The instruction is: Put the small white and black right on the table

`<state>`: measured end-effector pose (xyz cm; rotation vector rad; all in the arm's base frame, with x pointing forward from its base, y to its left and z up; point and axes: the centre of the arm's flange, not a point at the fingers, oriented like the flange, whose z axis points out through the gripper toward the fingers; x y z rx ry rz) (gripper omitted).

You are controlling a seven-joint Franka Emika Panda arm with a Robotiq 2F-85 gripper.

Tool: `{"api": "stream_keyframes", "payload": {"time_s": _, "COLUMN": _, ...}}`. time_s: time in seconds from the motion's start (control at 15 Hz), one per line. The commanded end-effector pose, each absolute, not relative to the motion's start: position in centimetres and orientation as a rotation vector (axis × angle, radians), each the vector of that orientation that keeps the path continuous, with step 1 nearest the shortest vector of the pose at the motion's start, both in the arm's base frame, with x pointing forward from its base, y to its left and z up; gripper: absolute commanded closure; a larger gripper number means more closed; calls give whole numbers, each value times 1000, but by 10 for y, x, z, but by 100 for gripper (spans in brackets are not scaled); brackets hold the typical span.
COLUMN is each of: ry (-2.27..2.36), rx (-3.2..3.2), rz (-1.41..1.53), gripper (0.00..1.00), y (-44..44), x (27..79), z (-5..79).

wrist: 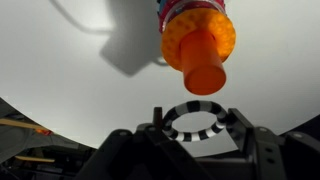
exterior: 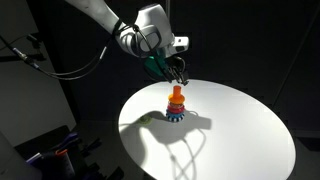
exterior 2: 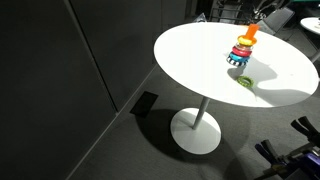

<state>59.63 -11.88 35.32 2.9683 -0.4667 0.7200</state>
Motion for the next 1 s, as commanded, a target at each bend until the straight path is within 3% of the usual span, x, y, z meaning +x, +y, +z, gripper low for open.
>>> {"api": "stream_keyframes", "payload": {"time_s": 0.0, "ry": -467, "rx": 2984, "rz": 680, "gripper": 59, "y": -117, "x": 574, "z": 375}}
{"api": "stream_keyframes", "payload": {"time_s": 0.93, "ry": -403, "rx": 3044, "rz": 345, "gripper": 59, "y": -109, "x": 508, "z": 350}}
